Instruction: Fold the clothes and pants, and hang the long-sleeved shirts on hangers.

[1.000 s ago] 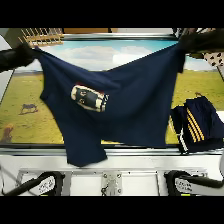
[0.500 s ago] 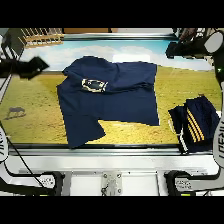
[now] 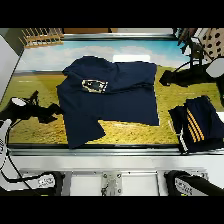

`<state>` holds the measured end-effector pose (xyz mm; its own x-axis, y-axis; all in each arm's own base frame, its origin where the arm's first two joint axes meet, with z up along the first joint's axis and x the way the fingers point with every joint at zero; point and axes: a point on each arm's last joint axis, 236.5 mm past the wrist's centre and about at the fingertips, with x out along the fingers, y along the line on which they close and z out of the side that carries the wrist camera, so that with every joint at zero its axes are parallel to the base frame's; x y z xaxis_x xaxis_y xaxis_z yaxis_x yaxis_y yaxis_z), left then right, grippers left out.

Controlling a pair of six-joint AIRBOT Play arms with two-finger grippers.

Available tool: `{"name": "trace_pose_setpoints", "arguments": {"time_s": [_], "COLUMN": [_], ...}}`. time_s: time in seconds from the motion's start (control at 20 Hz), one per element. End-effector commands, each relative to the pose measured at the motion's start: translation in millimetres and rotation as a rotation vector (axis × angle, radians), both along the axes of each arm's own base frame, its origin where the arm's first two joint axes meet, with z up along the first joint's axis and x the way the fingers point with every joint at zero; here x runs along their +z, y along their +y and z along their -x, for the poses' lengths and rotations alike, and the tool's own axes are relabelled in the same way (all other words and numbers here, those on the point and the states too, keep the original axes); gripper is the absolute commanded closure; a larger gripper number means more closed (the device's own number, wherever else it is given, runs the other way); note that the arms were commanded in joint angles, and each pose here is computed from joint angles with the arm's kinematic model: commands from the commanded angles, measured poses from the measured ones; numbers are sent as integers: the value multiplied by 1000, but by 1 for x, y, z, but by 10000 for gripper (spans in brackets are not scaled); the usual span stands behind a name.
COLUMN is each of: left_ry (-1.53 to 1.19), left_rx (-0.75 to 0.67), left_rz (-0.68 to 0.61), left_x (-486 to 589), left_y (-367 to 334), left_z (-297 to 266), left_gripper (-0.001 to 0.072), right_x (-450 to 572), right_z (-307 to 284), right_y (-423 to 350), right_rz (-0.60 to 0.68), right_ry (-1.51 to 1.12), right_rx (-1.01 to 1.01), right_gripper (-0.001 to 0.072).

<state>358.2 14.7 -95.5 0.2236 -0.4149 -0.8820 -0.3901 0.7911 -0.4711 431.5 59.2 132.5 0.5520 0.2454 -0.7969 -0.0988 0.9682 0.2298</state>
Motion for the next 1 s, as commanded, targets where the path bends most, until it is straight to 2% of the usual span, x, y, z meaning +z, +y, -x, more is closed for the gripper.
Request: {"name": "trace_pose_setpoints", "arguments": {"time_s": [0.0, 0.25, 0.3, 0.35, 0.4, 0.45, 0.6, 0.8, 0.95], "left_ry": [12, -10, -22, -34, -41, -48, -51, -36, -29], "left_rx": [19, -77, -77, -78, -83, -91, -138, -158, -150], "left_rz": [80, 61, 55, 52, 54, 51, -15, -40, -45], "left_x": [-22, -23, -20, -16, -13, -8, 0, -2, -7], "left_y": [-23, -53, -54, -53, -53, -53, -43, -46, -47], "left_z": [5, -14, -18, -23, -25, -26, -11, 26, 38], "left_gripper": [102, 104, 290, 560, 675, 699, 700, 700, 700], "right_x": [-20, -31, -34, -41, -50, -60, -104, -194, -227], "right_z": [19, 25, 29, 34, 41, 49, 83, 137, 136], "right_y": [6, 6, 7, 6, 5, 3, -13, -37, -20], "right_rz": [-29, -28, -21, -11, -7, -8, -53, -230, -421], "right_ry": [55, 90, 104, 128, 161, 193, 327, 569, 568], "right_rx": [7, 11, 25, 37, 39, 35, -89, -509, -659], "right_gripper": [100, 100, 100, 100, 100, 100, 100, 99, 99]}}
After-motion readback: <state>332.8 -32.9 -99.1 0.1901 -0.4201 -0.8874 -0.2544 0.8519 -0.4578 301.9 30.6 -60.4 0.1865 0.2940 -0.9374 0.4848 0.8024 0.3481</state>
